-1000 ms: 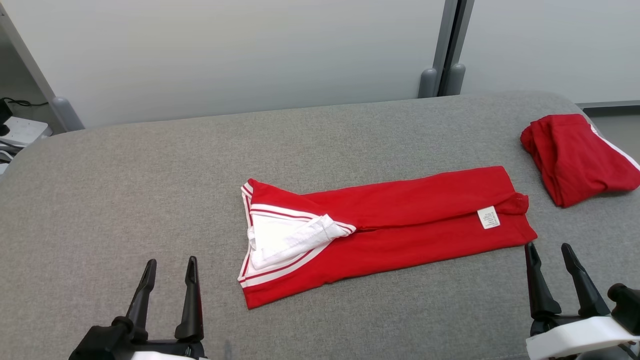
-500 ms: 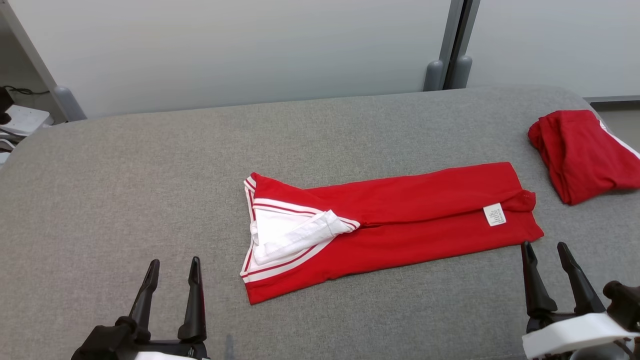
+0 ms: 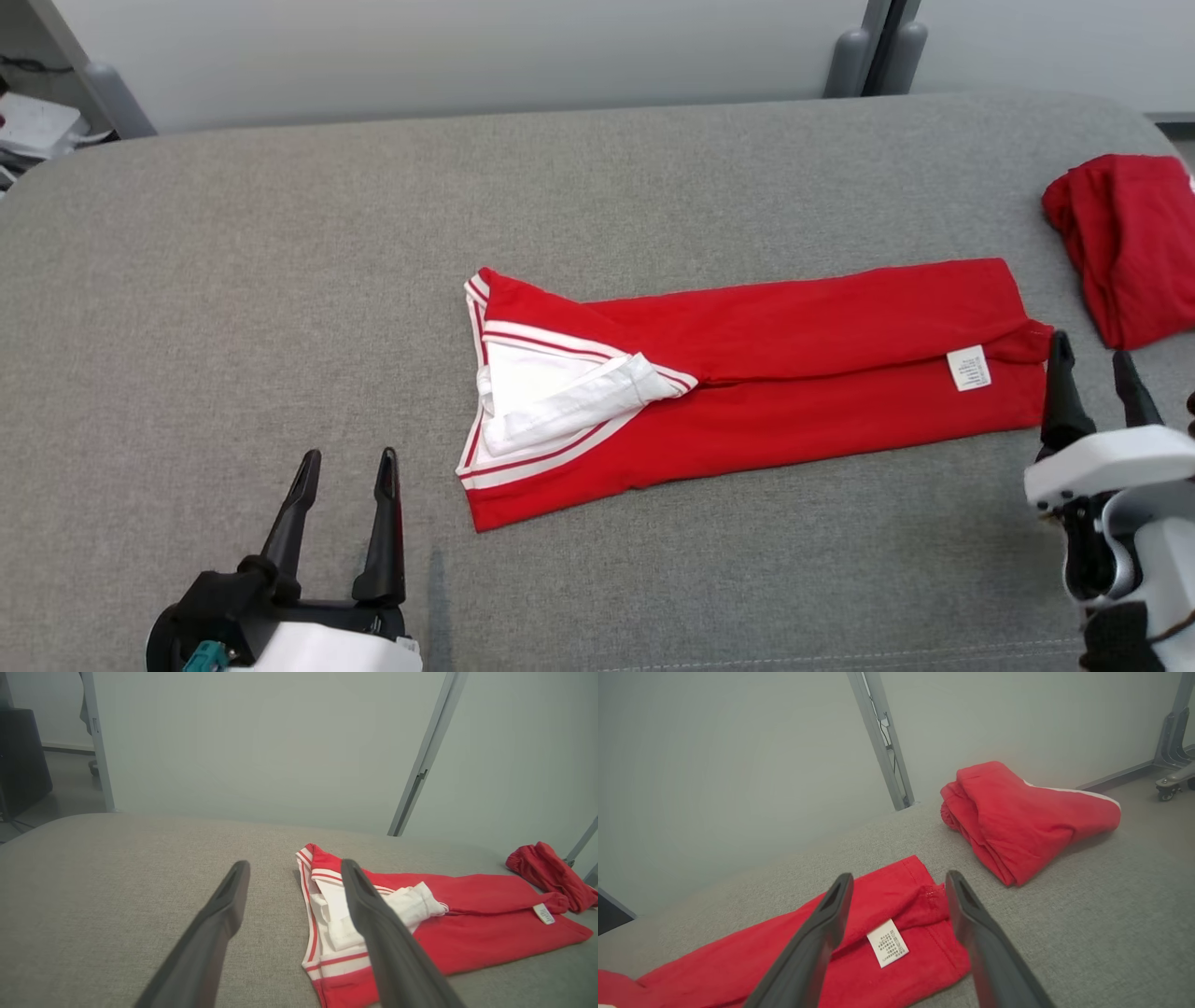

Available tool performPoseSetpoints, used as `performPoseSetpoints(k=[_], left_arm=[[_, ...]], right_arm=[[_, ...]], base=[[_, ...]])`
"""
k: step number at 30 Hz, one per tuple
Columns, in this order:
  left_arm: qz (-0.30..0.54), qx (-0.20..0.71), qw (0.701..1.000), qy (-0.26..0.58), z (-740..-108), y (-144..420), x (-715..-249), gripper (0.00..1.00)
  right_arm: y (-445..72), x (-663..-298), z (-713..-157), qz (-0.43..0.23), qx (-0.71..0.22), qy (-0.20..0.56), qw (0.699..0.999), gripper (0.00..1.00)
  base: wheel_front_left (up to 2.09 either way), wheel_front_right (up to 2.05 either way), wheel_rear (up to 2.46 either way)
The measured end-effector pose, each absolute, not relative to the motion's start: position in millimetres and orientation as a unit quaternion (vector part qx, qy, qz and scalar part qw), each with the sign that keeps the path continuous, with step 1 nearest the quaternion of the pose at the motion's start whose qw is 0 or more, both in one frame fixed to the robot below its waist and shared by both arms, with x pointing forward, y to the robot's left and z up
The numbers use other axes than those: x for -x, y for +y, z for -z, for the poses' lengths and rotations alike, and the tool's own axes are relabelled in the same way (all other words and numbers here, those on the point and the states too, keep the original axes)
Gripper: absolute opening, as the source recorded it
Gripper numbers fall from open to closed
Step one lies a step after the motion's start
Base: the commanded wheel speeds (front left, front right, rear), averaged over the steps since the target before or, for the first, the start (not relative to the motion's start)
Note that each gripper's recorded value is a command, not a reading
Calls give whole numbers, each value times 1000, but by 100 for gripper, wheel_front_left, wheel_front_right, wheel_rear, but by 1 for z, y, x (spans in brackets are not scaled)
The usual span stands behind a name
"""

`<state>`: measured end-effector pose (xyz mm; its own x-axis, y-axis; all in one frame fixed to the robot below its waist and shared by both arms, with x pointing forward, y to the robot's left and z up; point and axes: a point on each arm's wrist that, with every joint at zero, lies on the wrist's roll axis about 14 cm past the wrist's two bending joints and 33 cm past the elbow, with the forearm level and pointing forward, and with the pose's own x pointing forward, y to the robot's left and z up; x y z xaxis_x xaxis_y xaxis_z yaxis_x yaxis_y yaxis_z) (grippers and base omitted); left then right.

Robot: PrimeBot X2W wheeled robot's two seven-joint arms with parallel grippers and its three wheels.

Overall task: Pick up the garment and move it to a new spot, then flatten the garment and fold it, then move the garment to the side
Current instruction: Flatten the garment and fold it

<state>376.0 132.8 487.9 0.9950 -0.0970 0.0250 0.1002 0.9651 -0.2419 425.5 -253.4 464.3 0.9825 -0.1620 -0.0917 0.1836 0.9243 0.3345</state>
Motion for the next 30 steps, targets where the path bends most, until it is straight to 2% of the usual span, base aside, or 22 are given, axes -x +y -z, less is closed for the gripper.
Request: performPoseSetpoints(k=[7,13,22,30], left_arm=[[41,123,991,14,-472,137,-389,100],[41,117,992,16,-468,139,-398,100],[38,111,993,21,-461,143,-410,100],[35,109,993,14,-464,146,-414,100]], right_arm=[[-269,-465,-442,115,-190,76,972,100],[-273,-469,-402,137,-203,155,957,100],[-265,-488,-381,134,-212,200,947,100],[-268,-488,-366,137,-206,232,941,100]], base=[[0,0,0],[0,0,0],[0,0,0],[0,0,0]])
